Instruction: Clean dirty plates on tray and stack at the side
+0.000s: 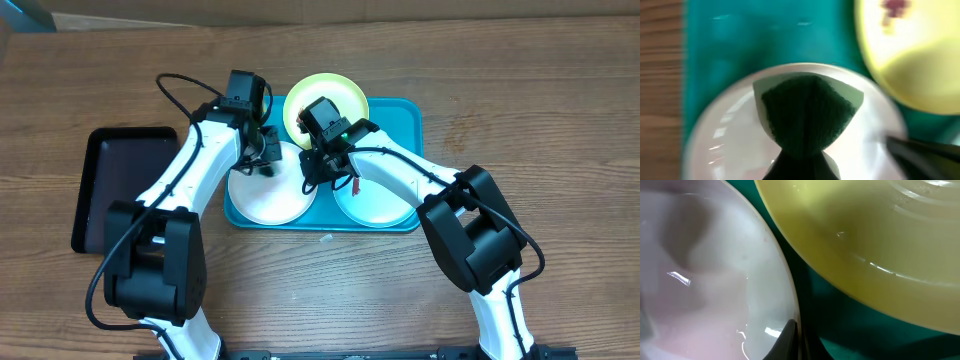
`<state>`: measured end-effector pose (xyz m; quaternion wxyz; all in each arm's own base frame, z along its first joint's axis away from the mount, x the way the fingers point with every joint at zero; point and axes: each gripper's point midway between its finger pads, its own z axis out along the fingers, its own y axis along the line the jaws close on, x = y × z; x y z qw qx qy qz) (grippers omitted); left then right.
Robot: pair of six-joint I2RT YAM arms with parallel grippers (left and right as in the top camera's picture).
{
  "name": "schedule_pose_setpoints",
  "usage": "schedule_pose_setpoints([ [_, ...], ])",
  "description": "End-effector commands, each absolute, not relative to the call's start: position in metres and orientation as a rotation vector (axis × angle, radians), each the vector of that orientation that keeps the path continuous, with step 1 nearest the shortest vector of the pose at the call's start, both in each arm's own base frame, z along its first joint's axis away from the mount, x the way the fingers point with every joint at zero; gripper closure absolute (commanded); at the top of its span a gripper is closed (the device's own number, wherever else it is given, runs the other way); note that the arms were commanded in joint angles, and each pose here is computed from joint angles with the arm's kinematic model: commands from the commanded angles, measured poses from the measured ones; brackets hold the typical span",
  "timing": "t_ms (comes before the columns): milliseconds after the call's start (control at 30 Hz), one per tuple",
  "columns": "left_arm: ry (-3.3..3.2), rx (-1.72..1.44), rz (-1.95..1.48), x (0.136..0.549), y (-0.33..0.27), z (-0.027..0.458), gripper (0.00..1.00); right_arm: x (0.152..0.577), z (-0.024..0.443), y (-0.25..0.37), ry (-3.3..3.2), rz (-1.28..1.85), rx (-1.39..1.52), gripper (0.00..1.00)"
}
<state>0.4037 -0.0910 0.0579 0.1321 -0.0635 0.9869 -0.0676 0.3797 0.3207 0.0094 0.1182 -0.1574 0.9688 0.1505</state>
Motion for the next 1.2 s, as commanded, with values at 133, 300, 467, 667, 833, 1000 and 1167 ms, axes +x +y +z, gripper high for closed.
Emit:
schedule_pose_setpoints([
  [133,2.926,-0.156,-0.390,0.379,-0.111,0.027,0.96,0.380,-0.007,0.311,2.861,0.355,-0.473,0.96],
  [300,2.939,-0.206,-0.366,0.369,-0.100,0.008,0.96,0.379,-0.007,0.310,2.865,0.352,-0.474,0.96],
  [467,2.959,-0.262,0.016,0.356,-0.051,-0.008,0.96,0.379,-0.007,0.310,2.867,0.351,-0.473,0.96],
  [667,2.884,-0.266,0.633,0.344,0.019,0.007,0.96,0.378,-0.007,0.310,2.869,0.349,-0.474,0.96],
  [833,2.827,-0.275,0.721,0.357,0.028,0.034,0.96,0.380,-0.002,0.311,2.870,0.350,-0.468,0.96],
  [1000,2.754,-0.357,0.556,0.390,0.013,0.094,0.96,0.387,0.016,0.317,2.857,0.364,-0.448,0.96],
  [1167,2.655,-0.370,0.214,0.412,-0.016,0.176,0.96,0.397,0.045,0.323,2.836,0.363,-0.444,0.96],
])
